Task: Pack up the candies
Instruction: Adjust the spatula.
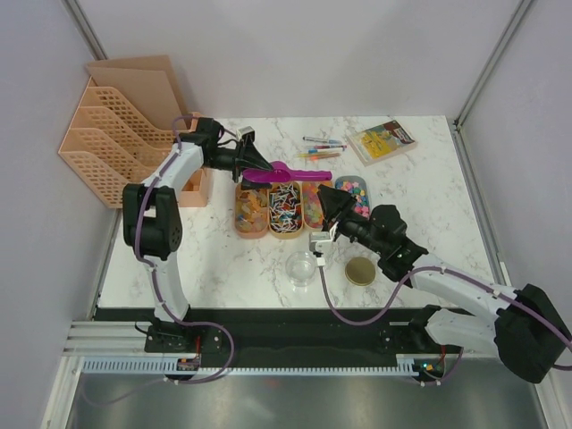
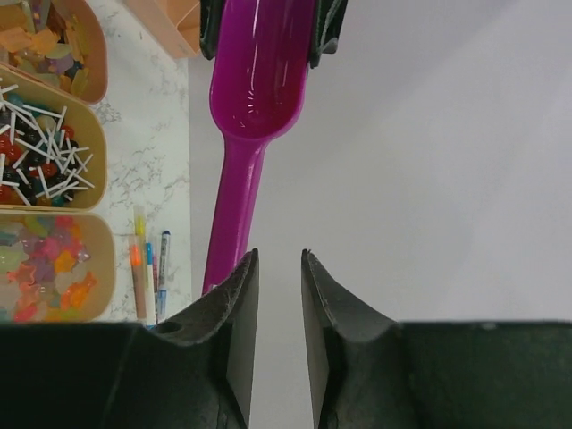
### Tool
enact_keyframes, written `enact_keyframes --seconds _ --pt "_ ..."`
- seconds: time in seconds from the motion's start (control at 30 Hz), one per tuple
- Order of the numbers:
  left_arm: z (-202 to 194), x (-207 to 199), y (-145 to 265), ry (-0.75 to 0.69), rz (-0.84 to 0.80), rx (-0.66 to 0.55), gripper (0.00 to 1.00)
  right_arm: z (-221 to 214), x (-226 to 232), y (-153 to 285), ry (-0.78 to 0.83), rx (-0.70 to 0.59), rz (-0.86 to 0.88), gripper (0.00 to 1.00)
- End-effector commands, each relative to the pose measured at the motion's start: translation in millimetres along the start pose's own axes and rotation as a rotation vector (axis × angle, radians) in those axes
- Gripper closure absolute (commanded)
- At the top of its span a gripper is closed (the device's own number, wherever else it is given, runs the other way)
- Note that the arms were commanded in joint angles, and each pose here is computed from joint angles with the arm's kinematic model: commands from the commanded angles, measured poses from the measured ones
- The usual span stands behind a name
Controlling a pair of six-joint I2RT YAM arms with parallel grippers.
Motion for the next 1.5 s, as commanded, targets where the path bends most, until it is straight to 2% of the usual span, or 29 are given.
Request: enact_keyframes --seconds 0.0,0.33,0.6,0.73,1.03,1.47 --pt "-36 -71 21 -0.019 -0.339 0.161 0.98 3 -24 -11 -0.017 -0.025 -0.094 0.67" --pt "-42 -78 22 -0.02 -0.336 0.169 0.98 -15 -25 -34 -0.108 0.048 -0.123 0.43" --pt "-45 -78 22 -0.017 -0.335 0.171 0.98 -22 -15 -44 -0.144 0.068 -0.102 0.44" --pt "-47 -78 20 -0.01 -0.334 0.177 0.98 -27 -13 -50 -0.152 0.077 -0.097 0.52" --pt "-51 -79 17 -0.008 -0.334 0.189 0.98 -28 -10 -60 -0.155 0.072 -0.086 0.57" --pt "-56 -78 15 -0.003 -0.334 0.195 0.98 -36 -4 -74 -0.159 0.092 -0.084 0.53"
Point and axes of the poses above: each gripper's point midway between its finger pads, its own y axis back along the fingers, its own x axis along the line the jaws close on, z = x × y, the point moved 3 cm from there along y, back along the fingers, and after that the axes turned 4 degrees about -y, right-handed, at the moved point
